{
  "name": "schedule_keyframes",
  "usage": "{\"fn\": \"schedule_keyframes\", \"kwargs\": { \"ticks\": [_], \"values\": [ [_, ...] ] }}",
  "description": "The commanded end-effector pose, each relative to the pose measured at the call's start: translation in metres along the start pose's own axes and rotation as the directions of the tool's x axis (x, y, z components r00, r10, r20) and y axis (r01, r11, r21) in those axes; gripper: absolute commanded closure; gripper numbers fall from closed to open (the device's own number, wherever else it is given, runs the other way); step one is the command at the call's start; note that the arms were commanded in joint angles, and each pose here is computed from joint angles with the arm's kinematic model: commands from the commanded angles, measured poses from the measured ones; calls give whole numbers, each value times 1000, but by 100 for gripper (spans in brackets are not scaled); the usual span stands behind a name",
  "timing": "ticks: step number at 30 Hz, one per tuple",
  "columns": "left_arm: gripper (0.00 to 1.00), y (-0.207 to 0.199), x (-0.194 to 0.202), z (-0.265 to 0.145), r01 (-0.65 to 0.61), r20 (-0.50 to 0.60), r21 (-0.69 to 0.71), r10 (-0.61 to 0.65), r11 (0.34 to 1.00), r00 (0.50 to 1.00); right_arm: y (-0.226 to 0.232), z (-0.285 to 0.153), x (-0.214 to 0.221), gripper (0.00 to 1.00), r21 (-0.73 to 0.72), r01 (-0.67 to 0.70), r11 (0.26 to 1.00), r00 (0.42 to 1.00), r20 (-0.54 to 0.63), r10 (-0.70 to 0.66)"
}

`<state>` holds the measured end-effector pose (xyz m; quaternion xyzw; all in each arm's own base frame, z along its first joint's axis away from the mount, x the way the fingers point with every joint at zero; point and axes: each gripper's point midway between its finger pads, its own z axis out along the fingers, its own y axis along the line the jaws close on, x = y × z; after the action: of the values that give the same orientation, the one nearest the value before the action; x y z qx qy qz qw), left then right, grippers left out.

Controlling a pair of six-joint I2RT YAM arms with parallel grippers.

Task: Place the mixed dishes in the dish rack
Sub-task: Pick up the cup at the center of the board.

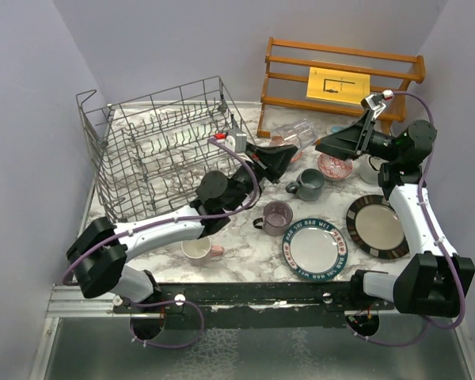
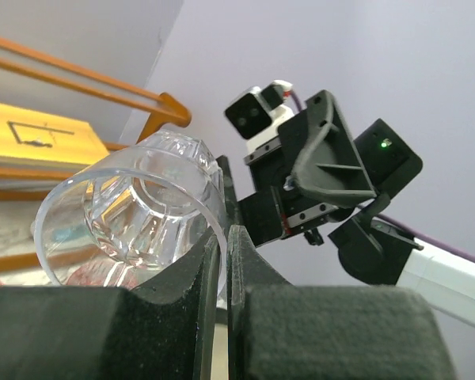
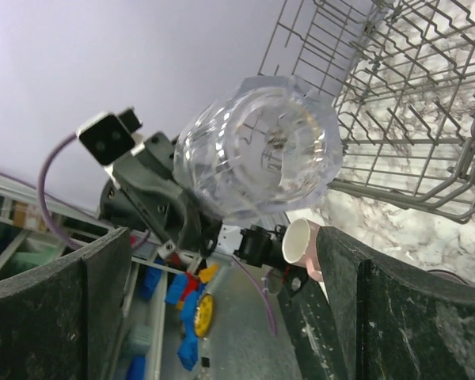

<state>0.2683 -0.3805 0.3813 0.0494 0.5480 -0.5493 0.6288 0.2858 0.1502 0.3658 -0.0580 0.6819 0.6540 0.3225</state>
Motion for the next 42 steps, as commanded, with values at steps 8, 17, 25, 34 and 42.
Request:
{"fn": "schedule_keyframes", "kwargs": {
  "ticks": [8, 17, 25, 34, 42],
  "values": [
    [100, -58, -35, 22, -71, 269, 104, 41, 992, 962, 13, 7, -14, 0, -23, -21, 1000, 997, 76, 22],
    [100, -56, -18, 20, -43, 248, 101, 16, 994, 969, 16, 8, -16, 5, -55, -46, 997, 994, 97, 51],
    [100, -58, -6, 24, -5, 226, 130, -24, 992, 974, 15, 13, -16, 8, -63, -38, 997, 995, 86, 44],
    [100, -55, 5, 27, 2, 205, 130, -29, 992, 978, 16, 15, -13, 21, -68, -21, 997, 996, 80, 26],
    [100, -51, 12, 31, -5, 203, 117, -19, 993, 979, 21, 17, -9, 4, -81, -9, 997, 998, 65, 15]
  ]
}}
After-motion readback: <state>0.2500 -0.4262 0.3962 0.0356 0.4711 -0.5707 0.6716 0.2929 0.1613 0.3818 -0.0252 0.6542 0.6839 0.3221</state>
